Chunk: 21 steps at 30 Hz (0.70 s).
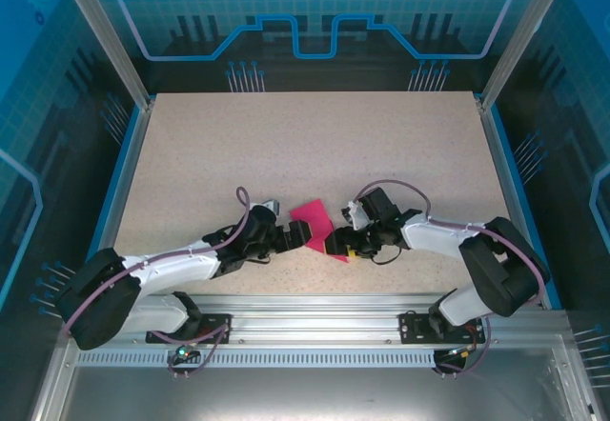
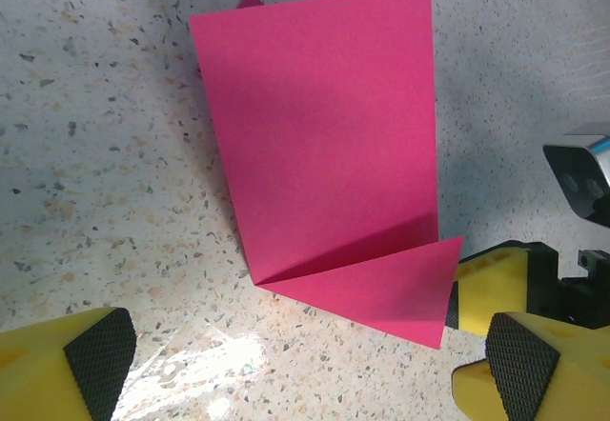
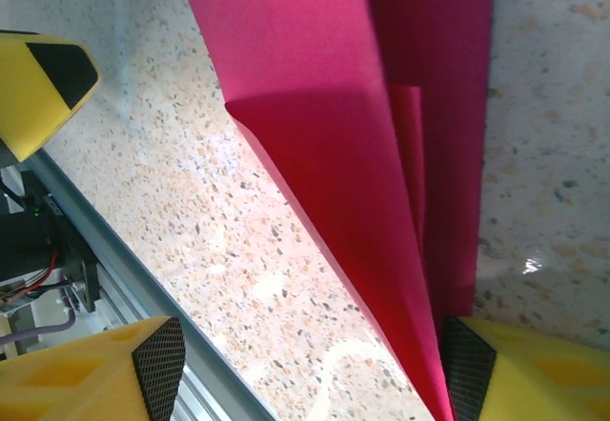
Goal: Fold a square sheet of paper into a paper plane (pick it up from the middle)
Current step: Fold the wing for the fifth time at the center of the table.
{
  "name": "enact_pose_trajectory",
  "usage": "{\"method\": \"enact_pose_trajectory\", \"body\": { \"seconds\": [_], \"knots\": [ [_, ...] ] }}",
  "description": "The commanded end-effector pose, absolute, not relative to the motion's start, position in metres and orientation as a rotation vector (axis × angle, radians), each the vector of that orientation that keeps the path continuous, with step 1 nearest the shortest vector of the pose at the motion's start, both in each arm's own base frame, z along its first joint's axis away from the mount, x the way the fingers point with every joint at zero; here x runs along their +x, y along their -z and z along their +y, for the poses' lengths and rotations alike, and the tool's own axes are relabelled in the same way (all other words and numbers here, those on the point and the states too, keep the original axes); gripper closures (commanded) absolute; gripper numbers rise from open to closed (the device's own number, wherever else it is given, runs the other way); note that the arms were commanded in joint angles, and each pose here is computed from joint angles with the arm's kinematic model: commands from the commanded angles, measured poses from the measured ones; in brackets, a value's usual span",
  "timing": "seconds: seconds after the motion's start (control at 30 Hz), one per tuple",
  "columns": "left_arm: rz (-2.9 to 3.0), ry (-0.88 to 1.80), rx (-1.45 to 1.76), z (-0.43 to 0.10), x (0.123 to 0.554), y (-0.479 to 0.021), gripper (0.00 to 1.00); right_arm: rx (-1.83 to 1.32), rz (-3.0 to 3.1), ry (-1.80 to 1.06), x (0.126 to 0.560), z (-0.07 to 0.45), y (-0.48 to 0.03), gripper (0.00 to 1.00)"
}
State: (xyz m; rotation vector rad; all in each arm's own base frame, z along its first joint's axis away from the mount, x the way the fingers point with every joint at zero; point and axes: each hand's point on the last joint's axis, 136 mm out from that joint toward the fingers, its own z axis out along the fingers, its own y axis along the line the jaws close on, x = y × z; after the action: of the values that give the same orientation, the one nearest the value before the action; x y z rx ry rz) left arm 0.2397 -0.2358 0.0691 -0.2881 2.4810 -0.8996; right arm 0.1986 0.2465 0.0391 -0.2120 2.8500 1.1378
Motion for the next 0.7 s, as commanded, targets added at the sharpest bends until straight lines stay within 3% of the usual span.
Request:
{"method": "enact_pose_trajectory", "body": {
  "seconds": [0.0,0.37,0.67],
  "knots": [
    [2.455,0.909,-0.274,-0.241,0.244,-0.081,0.01,-0.234,2.810,-1.184,0.196,0.252,-0.051,0.25],
    [2.452,0.901,-0.285,-0.240,0.245,-0.083,0.02,-0.194,2.815,-0.982,0.210,0.223,-0.052,0.23],
    [2.457,0.884,-0.297,-0.235,0.243,-0.082,0.02,-0.212,2.809,-1.040,0.218,0.231,-0.052,0.22]
  ]
}}
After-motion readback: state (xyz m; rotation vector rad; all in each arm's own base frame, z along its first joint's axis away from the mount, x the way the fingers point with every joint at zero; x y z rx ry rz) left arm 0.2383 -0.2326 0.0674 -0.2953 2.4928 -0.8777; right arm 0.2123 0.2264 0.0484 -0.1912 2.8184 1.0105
